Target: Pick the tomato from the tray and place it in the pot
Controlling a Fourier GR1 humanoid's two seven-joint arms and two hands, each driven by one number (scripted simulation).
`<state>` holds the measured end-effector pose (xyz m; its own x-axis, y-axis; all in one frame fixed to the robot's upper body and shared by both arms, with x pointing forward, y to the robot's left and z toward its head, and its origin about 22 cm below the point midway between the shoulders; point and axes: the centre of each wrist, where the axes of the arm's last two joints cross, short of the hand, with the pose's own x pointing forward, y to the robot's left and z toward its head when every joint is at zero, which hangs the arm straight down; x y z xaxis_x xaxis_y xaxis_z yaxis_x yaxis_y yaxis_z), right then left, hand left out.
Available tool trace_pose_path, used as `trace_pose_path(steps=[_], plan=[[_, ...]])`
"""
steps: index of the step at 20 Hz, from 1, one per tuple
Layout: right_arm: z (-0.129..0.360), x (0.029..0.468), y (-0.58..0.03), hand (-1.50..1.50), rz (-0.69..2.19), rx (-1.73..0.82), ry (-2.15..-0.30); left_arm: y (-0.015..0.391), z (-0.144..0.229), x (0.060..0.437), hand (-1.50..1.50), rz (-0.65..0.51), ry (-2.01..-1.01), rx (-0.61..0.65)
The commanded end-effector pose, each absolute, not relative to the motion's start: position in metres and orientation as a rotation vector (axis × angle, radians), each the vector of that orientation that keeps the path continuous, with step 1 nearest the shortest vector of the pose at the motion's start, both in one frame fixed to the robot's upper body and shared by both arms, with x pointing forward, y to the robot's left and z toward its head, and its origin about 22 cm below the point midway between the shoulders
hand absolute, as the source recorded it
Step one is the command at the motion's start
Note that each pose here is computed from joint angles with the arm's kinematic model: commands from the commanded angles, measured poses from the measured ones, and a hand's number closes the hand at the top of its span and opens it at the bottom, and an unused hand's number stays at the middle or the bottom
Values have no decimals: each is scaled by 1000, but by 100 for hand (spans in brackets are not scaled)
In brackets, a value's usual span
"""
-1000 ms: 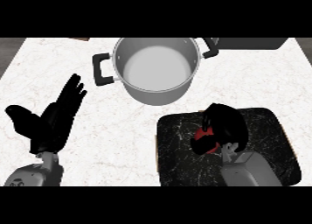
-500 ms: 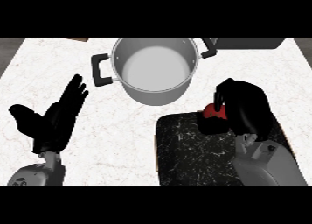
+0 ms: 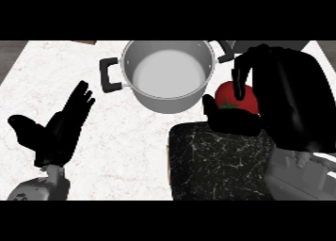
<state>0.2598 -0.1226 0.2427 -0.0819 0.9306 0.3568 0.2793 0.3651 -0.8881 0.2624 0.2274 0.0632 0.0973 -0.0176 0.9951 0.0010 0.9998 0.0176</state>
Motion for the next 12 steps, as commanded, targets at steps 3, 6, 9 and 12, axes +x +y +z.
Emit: trace_pose_path(steps=[3,6,9,12], plan=[[299,278,-80,150,739,-1032,-1717,229,71,270,0,-28,-1480,-7],[288,305,-70,150,773,-1027,-1670,216,66,274,0,-12,-1494,5],[311,324,-62,150,725,-994,-1626,231,61,261,0,-45,-1481,0],[305,343,-53,150,721,-998,-1600,221,60,263,0,-24,-1466,4]])
